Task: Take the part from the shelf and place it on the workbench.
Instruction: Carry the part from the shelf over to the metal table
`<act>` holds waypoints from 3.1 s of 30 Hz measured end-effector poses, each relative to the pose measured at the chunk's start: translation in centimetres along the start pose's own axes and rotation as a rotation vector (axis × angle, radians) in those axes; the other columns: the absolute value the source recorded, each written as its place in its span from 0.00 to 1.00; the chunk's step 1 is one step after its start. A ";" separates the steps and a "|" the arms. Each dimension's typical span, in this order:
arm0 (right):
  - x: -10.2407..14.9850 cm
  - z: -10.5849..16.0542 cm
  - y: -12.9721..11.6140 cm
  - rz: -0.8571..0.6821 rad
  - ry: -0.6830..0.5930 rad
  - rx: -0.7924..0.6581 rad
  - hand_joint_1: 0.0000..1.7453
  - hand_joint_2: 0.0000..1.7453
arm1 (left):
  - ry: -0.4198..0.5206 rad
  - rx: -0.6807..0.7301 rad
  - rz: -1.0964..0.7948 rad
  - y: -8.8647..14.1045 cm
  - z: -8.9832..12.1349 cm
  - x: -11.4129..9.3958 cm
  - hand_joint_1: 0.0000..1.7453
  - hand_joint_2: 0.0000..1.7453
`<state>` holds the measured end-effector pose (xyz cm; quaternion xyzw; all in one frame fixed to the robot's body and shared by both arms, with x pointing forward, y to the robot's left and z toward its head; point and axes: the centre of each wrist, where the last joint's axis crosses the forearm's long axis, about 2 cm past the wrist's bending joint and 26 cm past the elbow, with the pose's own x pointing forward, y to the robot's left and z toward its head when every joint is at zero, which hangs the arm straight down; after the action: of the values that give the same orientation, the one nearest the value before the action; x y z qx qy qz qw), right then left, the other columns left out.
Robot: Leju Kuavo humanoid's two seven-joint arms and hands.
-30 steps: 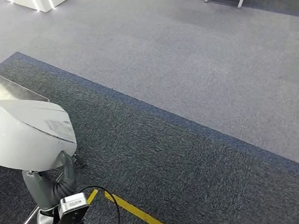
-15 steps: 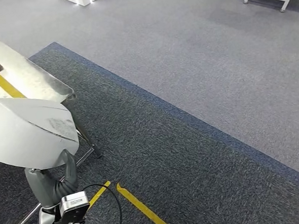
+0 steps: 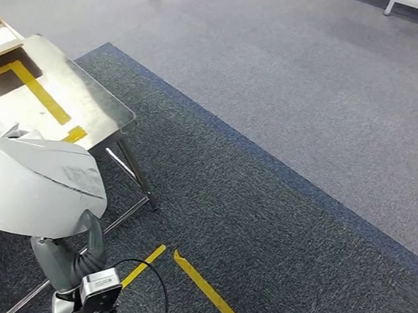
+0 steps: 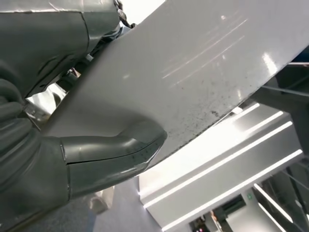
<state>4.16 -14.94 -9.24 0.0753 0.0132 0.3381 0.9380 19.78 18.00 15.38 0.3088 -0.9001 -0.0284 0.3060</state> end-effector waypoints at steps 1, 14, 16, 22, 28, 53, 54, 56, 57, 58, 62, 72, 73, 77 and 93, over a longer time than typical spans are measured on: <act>0.0 0.0 0.0 0.000 -0.004 -0.001 0.00 0.00 | 0.001 0.001 0.001 0.0 0.0 0.0 1.00 1.00; 0.5 0.1 -0.3 0.002 -0.020 0.000 0.00 0.00 | 0.008 -0.003 0.004 -0.1 0.1 -0.1 1.00 1.00; 0.6 0.1 -0.3 0.003 -0.017 0.001 0.00 0.00 | 0.007 -0.003 0.004 -0.1 0.1 -0.1 1.00 1.00; 0.4 0.1 -0.1 0.004 -0.007 0.000 0.00 0.00 | 0.015 -0.001 0.009 -0.1 0.2 -0.1 1.00 1.00; 0.2 0.0 0.0 0.006 -0.001 0.001 0.00 0.00 | 0.016 0.002 0.013 -0.1 0.1 -0.1 1.00 1.00; 0.3 0.1 0.0 0.018 -0.001 0.002 0.00 0.00 | 0.033 -0.003 0.023 -0.4 0.4 -0.4 1.00 1.00; 0.3 0.1 0.0 0.017 0.001 0.003 0.00 0.00 | 0.033 -0.003 0.023 -0.4 0.4 -0.4 1.00 1.00; 0.2 0.1 0.1 0.017 0.000 0.003 0.00 0.00 | 0.032 -0.003 0.024 -0.5 0.3 -0.4 1.00 1.00; 0.3 0.1 0.1 0.017 -0.002 0.002 0.00 0.00 | 0.032 -0.002 0.024 -0.5 0.3 -0.4 1.00 1.00; 0.3 0.1 0.0 0.017 -0.005 0.001 0.00 0.00 | 0.032 -0.002 0.025 -0.5 0.3 -0.4 1.00 1.00; 0.4 0.1 -0.1 0.017 -0.013 0.000 0.00 0.00 | 0.034 0.001 0.027 -0.5 0.3 -0.4 1.00 1.00; 0.8 0.2 -0.4 0.018 -0.030 0.002 0.00 0.00 | 0.041 -0.002 0.031 -0.6 0.4 -0.4 1.00 1.00; 0.8 0.2 -0.4 0.018 -0.029 0.003 0.00 0.00 | 0.042 -0.002 0.031 -0.6 0.4 -0.4 1.00 1.00; 0.9 0.2 -0.4 0.018 -0.030 0.002 0.00 0.00 | 0.042 -0.002 0.030 -0.6 0.4 -0.5 1.00 1.00; 0.5 0.1 -0.2 0.007 -0.051 -0.038 0.00 0.00 | 0.032 0.061 0.025 0.2 -0.7 -0.1 1.00 1.00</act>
<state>4.64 -14.80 -9.14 0.0662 -0.0173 0.3394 0.9381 20.11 18.29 15.93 0.3069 -0.8994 0.0079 0.3111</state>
